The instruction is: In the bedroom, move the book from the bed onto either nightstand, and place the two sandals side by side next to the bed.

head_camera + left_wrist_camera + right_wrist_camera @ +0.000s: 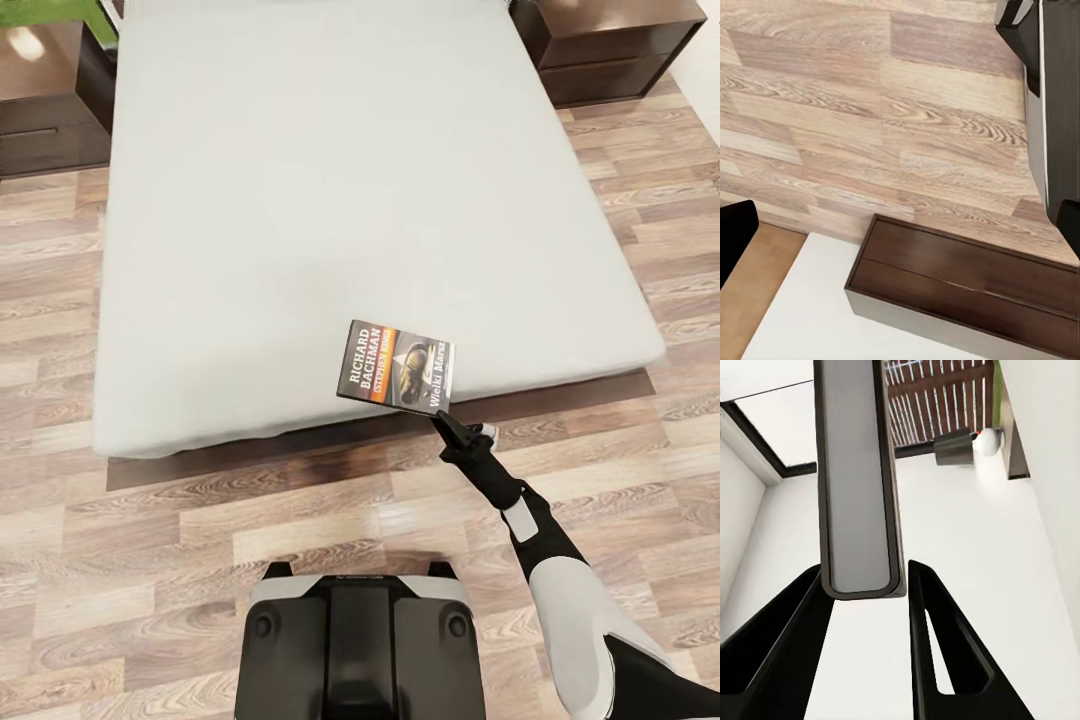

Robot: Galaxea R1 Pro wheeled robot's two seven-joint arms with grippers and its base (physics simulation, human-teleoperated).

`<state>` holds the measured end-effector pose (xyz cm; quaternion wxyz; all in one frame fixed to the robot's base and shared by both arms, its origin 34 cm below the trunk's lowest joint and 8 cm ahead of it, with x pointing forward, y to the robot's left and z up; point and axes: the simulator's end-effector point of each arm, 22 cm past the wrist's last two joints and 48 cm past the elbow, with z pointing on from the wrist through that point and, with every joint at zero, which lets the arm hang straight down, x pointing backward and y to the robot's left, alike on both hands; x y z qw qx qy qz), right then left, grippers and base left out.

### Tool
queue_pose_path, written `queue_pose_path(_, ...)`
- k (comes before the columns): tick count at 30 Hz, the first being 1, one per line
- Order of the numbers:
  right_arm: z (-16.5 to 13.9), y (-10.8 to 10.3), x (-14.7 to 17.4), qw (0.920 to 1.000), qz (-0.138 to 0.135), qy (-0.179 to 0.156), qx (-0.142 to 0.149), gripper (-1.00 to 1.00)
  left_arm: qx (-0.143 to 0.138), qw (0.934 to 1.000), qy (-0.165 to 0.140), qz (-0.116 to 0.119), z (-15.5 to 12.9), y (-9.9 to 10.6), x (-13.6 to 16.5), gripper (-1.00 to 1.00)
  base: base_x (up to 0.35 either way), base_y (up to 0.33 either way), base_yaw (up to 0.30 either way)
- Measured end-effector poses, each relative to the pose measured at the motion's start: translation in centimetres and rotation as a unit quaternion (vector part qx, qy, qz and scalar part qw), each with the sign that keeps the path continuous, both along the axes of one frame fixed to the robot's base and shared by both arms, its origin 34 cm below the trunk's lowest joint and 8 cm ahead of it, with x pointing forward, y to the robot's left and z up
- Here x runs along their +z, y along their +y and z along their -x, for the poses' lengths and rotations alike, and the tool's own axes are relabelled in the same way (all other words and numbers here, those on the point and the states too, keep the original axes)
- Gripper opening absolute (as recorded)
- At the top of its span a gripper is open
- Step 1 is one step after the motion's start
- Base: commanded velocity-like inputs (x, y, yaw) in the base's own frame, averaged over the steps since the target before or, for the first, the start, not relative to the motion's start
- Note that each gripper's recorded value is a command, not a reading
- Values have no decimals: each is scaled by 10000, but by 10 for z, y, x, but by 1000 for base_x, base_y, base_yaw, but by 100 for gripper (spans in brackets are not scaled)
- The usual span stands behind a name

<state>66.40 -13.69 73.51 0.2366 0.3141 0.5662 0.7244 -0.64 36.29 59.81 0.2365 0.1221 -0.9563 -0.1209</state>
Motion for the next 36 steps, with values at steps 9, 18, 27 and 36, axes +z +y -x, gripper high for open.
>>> queue_pose_path(9, -3, 1, 8, 10000, -2, -68, 9, -100, 2, 10000, -68, -1, -6, 0, -1, 100, 0, 0, 0)
queue_pose_path(18, -7, 0, 16, 9999, 4, -142, 2, -100, 3, 9999, -137, 2, -11, 0, -3, 100, 0, 0, 0)
queue_pose_path(27, -12, -1, 24, 9997, 16, -230, -14, -100, 4, 9998, -210, -2, -17, 0, -4, 100, 0, 0, 0)
queue_pose_path(36, -15, 0, 33, 9995, 15, -301, 7, -100, 5, 9996, -282, -5, -23, 0, -6, 100, 0, 0, 0)
